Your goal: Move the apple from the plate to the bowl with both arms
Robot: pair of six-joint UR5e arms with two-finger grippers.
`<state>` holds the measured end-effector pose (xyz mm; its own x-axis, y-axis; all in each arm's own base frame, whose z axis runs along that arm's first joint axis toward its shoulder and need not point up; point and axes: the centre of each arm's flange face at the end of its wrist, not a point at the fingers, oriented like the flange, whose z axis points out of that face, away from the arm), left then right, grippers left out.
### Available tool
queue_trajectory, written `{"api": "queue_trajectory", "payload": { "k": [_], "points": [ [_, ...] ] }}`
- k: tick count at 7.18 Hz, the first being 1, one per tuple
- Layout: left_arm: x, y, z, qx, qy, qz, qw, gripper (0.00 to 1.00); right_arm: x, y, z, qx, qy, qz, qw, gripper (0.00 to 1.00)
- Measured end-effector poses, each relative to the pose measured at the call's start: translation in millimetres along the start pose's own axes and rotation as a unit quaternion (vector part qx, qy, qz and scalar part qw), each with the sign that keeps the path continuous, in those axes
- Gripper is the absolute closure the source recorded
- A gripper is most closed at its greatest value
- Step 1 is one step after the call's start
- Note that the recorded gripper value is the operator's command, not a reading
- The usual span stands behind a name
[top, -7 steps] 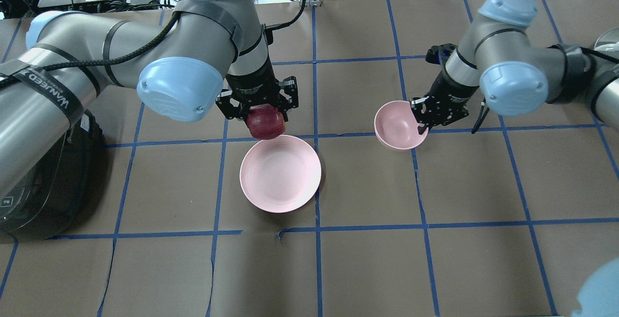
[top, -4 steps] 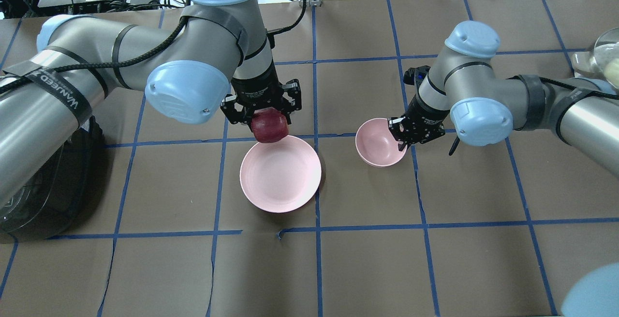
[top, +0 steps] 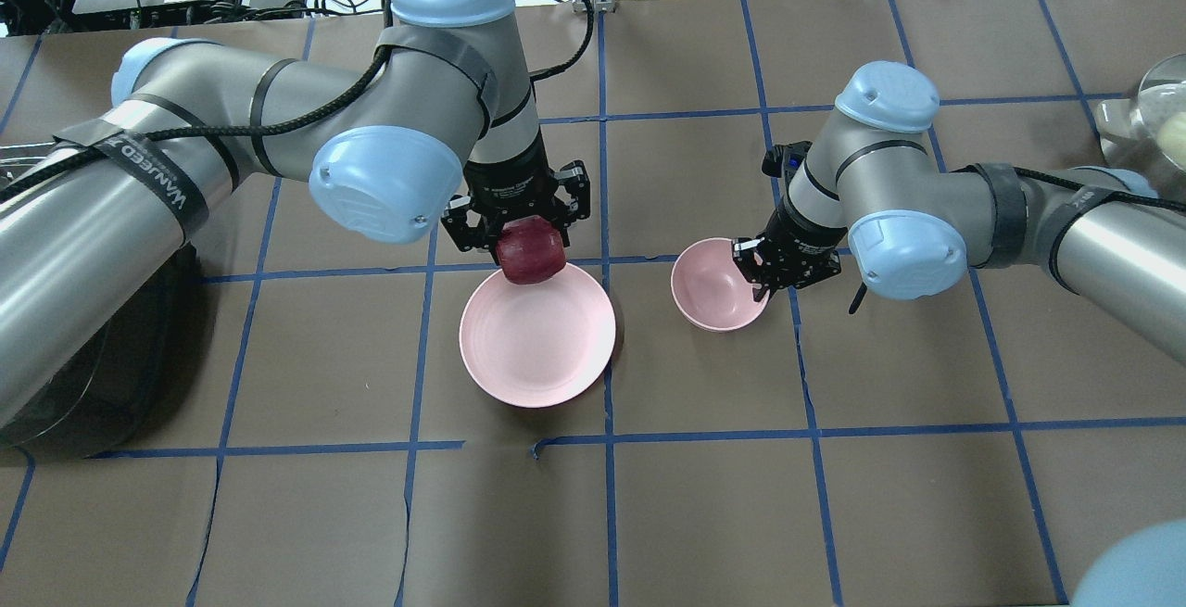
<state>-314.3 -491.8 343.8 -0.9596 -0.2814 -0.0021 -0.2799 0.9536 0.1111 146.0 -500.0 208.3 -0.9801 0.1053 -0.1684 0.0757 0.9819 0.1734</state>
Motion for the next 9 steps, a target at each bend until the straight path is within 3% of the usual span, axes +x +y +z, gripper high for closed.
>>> {"api": "queue_trajectory", "payload": {
  "k": [1, 2, 5, 7, 9],
  "points": [
    [9, 6, 2, 0.005, 0.003, -0.005, 1.0, 1.0, -1, 3, 1, -0.011, -0.005, 0.002, 0.9999, 0.11],
    [18, 12, 3, 0.011, 0.007, -0.005, 0.9999, 1.0, -1, 5, 0, -0.015, -0.007, 0.003, 0.9999, 0.0],
    [36, 25, 10, 0.014, 0.011, -0.027, 0.9995, 1.0, 5, -6, -35, 0.018, 0.005, 0.007, 0.9998, 0.0],
    [73, 41, 26, 0.03, 0.045, -0.077, 0.9956, 1.0, 33, -33, -95, 0.054, 0.048, 0.022, 0.9971, 0.0],
    [115, 55, 59, 0.037, 0.082, -0.116, 0.9892, 1.0, 79, -40, -141, 0.072, 0.061, 0.036, 0.9949, 0.0]
  ]
}}
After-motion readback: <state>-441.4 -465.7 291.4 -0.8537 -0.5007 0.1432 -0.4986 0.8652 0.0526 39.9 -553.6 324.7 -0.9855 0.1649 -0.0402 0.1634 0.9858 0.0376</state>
